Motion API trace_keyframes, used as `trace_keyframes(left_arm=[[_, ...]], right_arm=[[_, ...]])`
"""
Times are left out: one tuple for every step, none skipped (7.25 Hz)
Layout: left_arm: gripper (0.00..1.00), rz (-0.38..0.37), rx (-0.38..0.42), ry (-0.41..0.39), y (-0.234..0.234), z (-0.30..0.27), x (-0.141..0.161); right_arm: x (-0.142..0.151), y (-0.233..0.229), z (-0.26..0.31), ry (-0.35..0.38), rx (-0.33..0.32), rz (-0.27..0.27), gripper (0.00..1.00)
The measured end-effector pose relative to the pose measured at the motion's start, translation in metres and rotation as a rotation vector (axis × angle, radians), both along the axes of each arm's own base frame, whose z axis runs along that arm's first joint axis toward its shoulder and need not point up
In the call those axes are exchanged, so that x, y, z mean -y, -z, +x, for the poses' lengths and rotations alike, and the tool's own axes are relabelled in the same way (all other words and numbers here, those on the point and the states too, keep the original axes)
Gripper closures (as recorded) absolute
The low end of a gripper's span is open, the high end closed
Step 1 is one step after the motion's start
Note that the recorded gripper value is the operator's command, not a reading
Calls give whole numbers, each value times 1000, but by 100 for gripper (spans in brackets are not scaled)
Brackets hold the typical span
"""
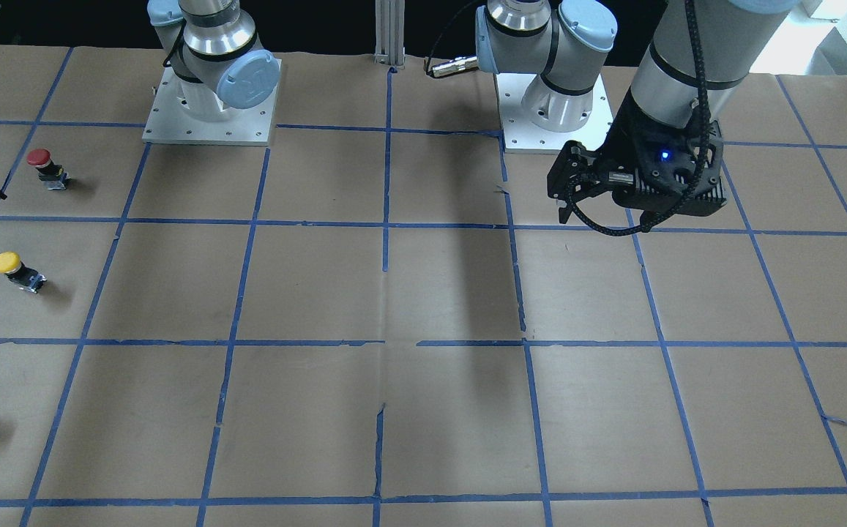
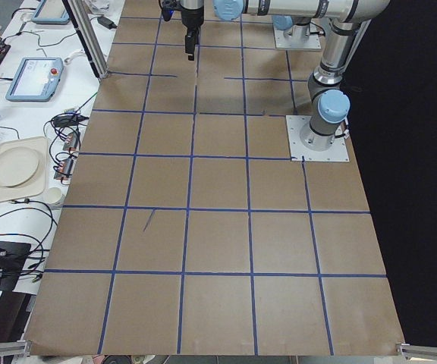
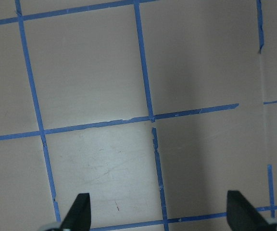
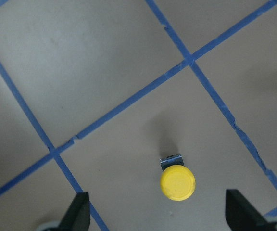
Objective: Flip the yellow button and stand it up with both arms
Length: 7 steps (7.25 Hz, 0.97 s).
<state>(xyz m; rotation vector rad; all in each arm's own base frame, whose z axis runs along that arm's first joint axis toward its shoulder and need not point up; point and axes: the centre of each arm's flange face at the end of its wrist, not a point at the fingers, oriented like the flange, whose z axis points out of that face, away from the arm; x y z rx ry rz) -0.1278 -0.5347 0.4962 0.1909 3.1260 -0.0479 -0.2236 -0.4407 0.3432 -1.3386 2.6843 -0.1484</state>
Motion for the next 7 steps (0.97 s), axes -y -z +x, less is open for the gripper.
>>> trace_keyframes(left_arm=[[1, 0, 0, 0, 0, 0, 0], [0, 0, 0, 0, 0, 0, 0], [1, 0, 0, 0, 0, 0, 0], [0, 0, 0, 0, 0, 0, 0], [1, 0, 0, 0, 0, 0, 0], [0, 0, 0, 0, 0, 0, 0], [1, -1, 0, 0, 0, 0, 0]], right_arm=[[6, -15, 28, 152, -17, 13, 0], [9, -35, 69, 312, -34, 25, 0], [5, -55, 112, 485, -45, 56, 0], [-7, -73, 159, 687, -55, 110, 0], [-20, -87, 202, 871, -65, 151, 0], [-29, -100, 237, 1007, -71, 175, 0], [-35, -117, 262, 1092, -77, 185, 0]])
